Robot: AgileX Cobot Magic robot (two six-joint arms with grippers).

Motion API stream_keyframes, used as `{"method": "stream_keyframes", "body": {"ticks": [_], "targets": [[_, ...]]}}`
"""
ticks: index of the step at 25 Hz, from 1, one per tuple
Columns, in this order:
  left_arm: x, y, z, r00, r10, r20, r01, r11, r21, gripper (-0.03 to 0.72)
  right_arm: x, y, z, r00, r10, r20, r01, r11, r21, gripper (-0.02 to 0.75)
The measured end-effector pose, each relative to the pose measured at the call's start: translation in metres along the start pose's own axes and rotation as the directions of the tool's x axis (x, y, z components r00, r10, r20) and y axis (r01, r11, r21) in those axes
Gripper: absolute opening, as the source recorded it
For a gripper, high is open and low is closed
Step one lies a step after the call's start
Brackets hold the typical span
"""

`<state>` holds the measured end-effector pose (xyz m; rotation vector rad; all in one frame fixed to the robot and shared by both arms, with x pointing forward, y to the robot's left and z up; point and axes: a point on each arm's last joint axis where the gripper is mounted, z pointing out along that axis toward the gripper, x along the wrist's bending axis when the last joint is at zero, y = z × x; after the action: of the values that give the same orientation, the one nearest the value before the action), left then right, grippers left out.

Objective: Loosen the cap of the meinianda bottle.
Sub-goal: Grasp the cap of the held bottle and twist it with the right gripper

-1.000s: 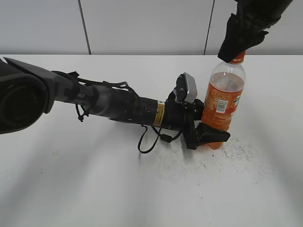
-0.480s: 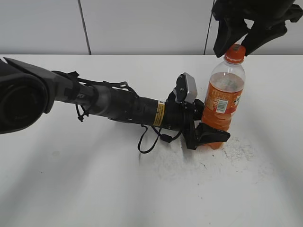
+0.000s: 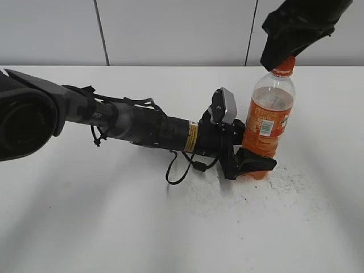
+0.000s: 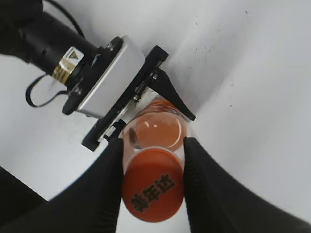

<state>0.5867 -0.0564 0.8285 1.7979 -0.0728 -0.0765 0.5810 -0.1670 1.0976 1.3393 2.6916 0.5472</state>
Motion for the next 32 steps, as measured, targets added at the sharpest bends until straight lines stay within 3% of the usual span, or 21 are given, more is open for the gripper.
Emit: {"method": "stream_keyframes", "body": {"ticks": [4, 7, 11, 13, 15, 18, 22, 25, 30, 32], "targets": [[0.0000, 0.0000, 0.0000, 1.000, 0.000, 0.000, 0.000, 1.000, 0.000, 0.521, 0.0016, 0.0002, -0.0005, 0.941, -0.338, -0.014, 0.338, 0.941, -0.009, 0.274], [-0.0001, -0.0001, 0.0000, 1.000, 0.002, 0.001, -0.002, 1.000, 0.001, 0.521, 0.0026, 0.0002, -0.0005, 0.906, -0.422, -0.024, 0.422, 0.906, -0.015, 0.274], [-0.0002, 0.0000, 0.0000, 1.000, 0.002, 0.002, -0.002, 1.000, 0.001, 0.521, 0.0027, 0.0002, -0.0005, 0.906, -0.422, -0.024, 0.422, 0.907, -0.015, 0.274], [-0.0002, 0.0000, 0.0000, 1.000, 0.002, 0.002, -0.002, 1.000, 0.001, 0.521, 0.0027, 0.0002, -0.0005, 0.923, -0.384, -0.025, 0.384, 0.923, -0.014, 0.300], [-0.0002, 0.0000, 0.0000, 1.000, 0.002, 0.002, -0.002, 1.000, 0.001, 0.521, 0.0022, 0.0001, -0.0005, 0.947, -0.319, -0.020, 0.319, 0.948, -0.010, 0.375], [-0.0002, -0.0001, 0.0000, 1.000, 0.002, 0.003, -0.002, 1.000, 0.001, 0.521, 0.0011, -0.0004, -0.0005, 0.992, -0.123, -0.010, 0.123, 0.992, 0.001, 0.484], [-0.0002, -0.0001, 0.0000, 1.000, 0.002, 0.003, -0.002, 1.000, 0.001, 0.521, -0.0018, -0.0014, -0.0004, 0.989, 0.145, 0.023, -0.146, 0.989, 0.010, 0.515], [-0.0002, -0.0001, 0.0000, 1.000, 0.002, 0.002, -0.002, 1.000, 0.002, 0.521, -0.0028, -0.0018, -0.0005, 0.965, 0.261, 0.036, -0.261, 0.965, 0.008, 0.483], [0.0001, -0.0002, 0.0000, 1.000, 0.000, -0.001, 0.000, 1.000, 0.002, 0.521, -0.0014, -0.0012, -0.0004, 0.956, 0.293, 0.019, -0.293, 0.956, 0.006, 0.282], [0.0001, -0.0002, 0.0000, 1.000, -0.001, -0.001, 0.001, 1.000, 0.002, 0.521, -0.0011, -0.0010, -0.0004, 0.960, 0.279, 0.015, -0.279, 0.960, 0.005, 0.276]]}}
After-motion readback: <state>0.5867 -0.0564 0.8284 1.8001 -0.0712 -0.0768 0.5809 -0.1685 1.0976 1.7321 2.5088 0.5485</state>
